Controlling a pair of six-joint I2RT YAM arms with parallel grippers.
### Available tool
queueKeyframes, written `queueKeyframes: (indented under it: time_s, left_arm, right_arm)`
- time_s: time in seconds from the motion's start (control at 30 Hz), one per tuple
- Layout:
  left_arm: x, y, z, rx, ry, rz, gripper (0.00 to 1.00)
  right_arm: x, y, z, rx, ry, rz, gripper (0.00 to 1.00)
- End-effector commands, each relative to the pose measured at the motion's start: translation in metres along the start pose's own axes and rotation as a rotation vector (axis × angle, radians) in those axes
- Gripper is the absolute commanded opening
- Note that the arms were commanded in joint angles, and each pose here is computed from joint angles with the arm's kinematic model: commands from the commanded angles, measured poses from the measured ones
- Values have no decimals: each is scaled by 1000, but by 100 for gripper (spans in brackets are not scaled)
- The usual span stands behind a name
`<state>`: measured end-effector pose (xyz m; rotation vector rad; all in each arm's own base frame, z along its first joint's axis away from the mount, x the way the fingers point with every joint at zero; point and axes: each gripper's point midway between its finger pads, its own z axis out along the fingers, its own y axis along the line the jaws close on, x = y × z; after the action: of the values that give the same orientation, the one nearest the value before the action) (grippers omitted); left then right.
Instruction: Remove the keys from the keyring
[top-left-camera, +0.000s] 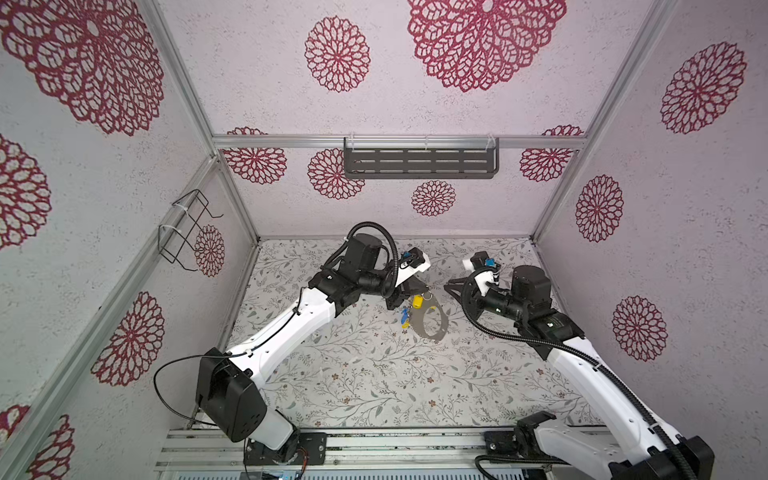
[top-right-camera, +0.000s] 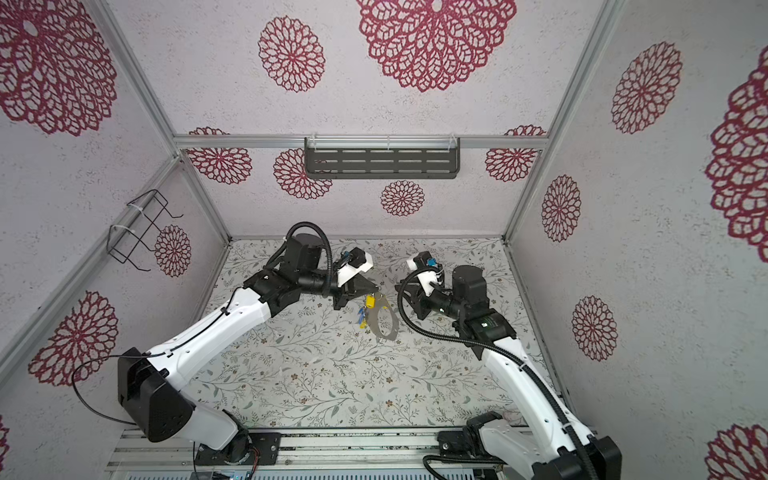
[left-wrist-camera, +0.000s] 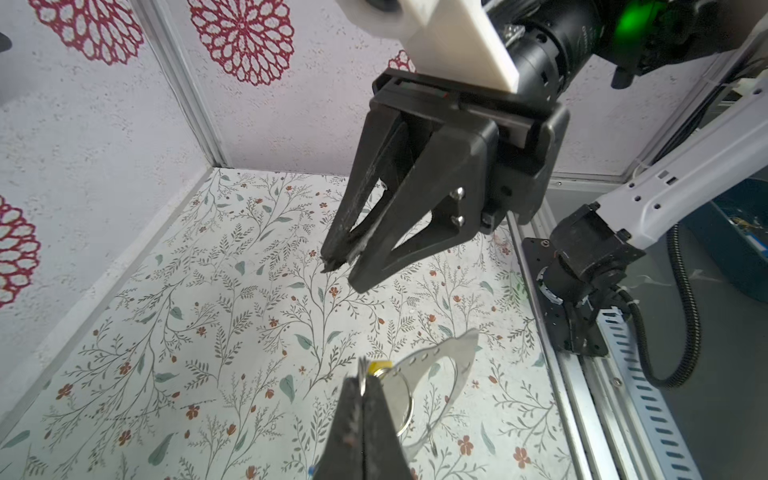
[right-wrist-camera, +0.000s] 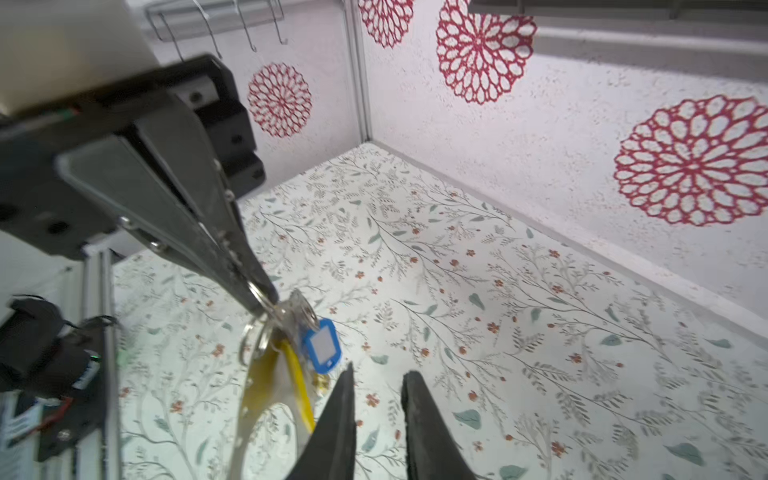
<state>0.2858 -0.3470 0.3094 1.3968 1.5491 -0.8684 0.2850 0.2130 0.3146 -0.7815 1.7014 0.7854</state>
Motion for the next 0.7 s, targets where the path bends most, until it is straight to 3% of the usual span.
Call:
queueKeyframes:
  time_s: [0.0,0.17,0.67]
  left_arm:
    - [5,-16,-3,77,44,13,0]
    - [5,-17,-2,87,48,8,0]
    - [-4,-15,-2,102,27,5,0]
  right_arm:
    - [-19,25,1,-160,-78,50,18]
    - [-9,35,13,-214,-54,52,29]
    - [1,42,25,-254,-39,49,31]
